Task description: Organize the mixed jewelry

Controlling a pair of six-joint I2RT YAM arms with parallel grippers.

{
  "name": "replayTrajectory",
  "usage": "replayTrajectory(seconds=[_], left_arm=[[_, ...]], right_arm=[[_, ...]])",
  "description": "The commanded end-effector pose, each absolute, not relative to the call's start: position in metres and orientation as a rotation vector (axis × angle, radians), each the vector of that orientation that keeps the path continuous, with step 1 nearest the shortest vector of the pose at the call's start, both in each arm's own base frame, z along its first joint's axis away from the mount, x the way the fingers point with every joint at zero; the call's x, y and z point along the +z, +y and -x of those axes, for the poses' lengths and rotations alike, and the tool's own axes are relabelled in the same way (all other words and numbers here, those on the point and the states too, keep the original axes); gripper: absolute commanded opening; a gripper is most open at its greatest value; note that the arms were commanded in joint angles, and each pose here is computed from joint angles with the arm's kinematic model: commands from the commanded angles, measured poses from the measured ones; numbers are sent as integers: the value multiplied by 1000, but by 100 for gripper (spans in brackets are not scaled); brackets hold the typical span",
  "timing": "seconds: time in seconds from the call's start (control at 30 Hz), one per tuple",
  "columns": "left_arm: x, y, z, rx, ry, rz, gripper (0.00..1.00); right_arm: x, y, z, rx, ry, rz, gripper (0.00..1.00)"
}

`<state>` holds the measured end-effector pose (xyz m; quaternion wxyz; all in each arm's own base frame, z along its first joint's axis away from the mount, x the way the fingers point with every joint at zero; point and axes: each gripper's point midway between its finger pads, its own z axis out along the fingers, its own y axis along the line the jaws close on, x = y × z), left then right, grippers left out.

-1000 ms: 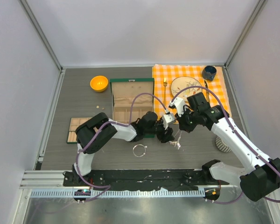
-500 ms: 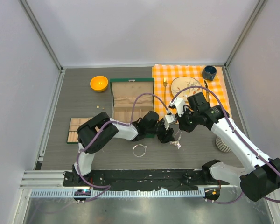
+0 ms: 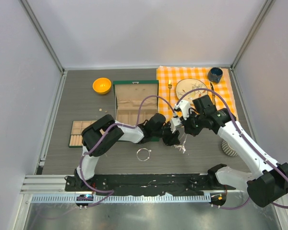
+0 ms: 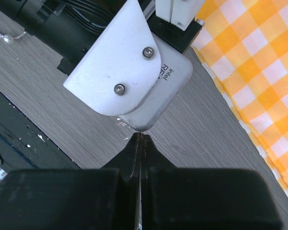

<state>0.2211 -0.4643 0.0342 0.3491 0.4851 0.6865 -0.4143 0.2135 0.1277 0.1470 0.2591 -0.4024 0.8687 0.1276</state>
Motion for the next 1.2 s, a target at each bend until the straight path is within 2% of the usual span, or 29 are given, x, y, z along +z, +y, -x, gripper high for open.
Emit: replayTrajectory(seconds=[0.0,0.07,0.27,0.4,0.53,1.17], left_arm=[[45,-475,-223,-1089,1736,-1275,41],[44,-475,-222,-1090,1741,-1280,39],[45,-476,-221,-1095,1753,-1293,24],[46,-476,-220,-1093,1757,-1300,10],[48,-473,-219,-1088,1758,-1301,1],[116,-461,-211,-1090,1722,-1307,0]], right_arm=[[165,129,-219,336,2291,1061,1],[167,130,-220,336,2286,1060,1],[166,129,-220,331,2288,1061,1],[166,127,-220,322,2285,1056,1],[165,126,-220,309,2285,1056,1],[164,120,-224,259,2273,1076,1]])
